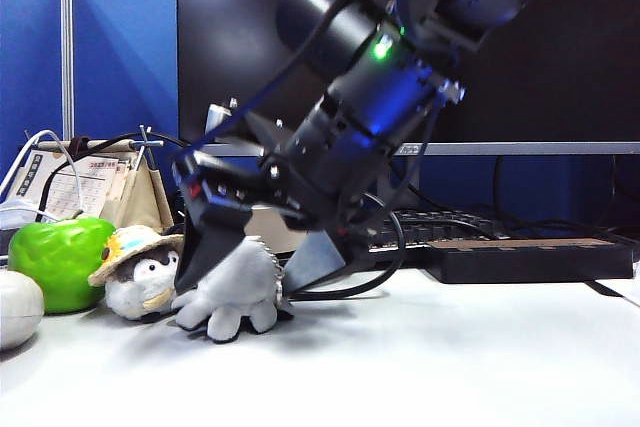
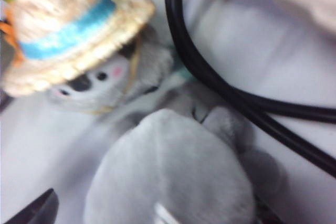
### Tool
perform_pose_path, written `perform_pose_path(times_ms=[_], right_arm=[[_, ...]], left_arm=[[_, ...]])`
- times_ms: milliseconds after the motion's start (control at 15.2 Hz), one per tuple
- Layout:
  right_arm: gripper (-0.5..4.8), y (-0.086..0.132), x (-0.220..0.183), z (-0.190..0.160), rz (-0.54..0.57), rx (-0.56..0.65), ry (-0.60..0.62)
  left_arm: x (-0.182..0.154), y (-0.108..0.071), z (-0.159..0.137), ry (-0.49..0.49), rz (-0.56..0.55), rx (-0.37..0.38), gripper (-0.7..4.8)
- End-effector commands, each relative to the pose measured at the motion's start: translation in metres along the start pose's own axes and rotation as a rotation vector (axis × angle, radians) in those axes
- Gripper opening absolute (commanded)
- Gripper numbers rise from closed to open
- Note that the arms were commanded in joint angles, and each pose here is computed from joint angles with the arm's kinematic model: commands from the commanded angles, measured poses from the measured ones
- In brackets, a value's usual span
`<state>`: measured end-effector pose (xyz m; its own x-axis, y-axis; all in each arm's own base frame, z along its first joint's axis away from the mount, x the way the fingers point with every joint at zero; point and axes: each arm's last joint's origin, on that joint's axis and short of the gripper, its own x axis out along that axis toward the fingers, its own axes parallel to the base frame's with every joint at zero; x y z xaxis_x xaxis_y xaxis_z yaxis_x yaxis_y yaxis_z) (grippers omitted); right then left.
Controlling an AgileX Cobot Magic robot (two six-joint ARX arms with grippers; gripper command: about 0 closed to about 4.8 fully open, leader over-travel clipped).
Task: Identity fluffy octopus among items on the table, put them into the paper lunch box.
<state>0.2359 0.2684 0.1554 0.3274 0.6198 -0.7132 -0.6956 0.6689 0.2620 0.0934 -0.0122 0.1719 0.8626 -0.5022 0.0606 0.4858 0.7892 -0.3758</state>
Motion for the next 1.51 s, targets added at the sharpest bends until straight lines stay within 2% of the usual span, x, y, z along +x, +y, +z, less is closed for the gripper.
perform_pose_path(times_ms=[66, 263, 394, 656, 788, 985, 1116, 1313, 1510], right_arm=[[4.43, 0.001, 0.0, 0.005, 0.008, -0.01, -0.044], [4.3, 0.001, 0.0, 0.007, 0.013, -0.012, -0.06], [4.29, 0.001, 0.0, 0.006, 0.012, -0.012, -0.055], [4.26, 0.001, 0.0, 0.005, 0.008, -0.009, -0.039], [4.26, 0.001, 0.0, 0.005, 0.007, -0.009, -0.039], [4.26, 0.001, 0.0, 0.004, 0.007, -0.007, -0.036], [4.12, 0.001, 0.0, 0.004, 0.007, -0.007, -0.036], [3.59, 0.0, 0.0, 0.004, 0.006, -0.007, -0.035], [3.53, 0.0, 0.0, 0.004, -0.004, -0.007, -0.038]], left_arm=[[0.0, -0.001, 0.001, -0.006, -0.014, 0.003, 0.98], [-0.001, 0.0, -0.008, 0.104, -0.073, -0.084, 0.98], [-0.001, 0.0, -0.01, 0.124, -0.071, -0.104, 0.98], [-0.001, -0.001, -0.011, 0.165, -0.126, -0.18, 0.98], [-0.002, -0.002, -0.013, 0.196, -0.161, -0.192, 0.98], [-0.003, 0.0, -0.019, 0.259, -0.15, -0.245, 0.98], [-0.003, 0.0, -0.02, 0.26, -0.148, -0.246, 0.98], [-0.003, 0.0, -0.02, 0.26, -0.148, -0.246, 0.98], [-0.003, 0.0, -0.02, 0.26, -0.149, -0.246, 0.98]])
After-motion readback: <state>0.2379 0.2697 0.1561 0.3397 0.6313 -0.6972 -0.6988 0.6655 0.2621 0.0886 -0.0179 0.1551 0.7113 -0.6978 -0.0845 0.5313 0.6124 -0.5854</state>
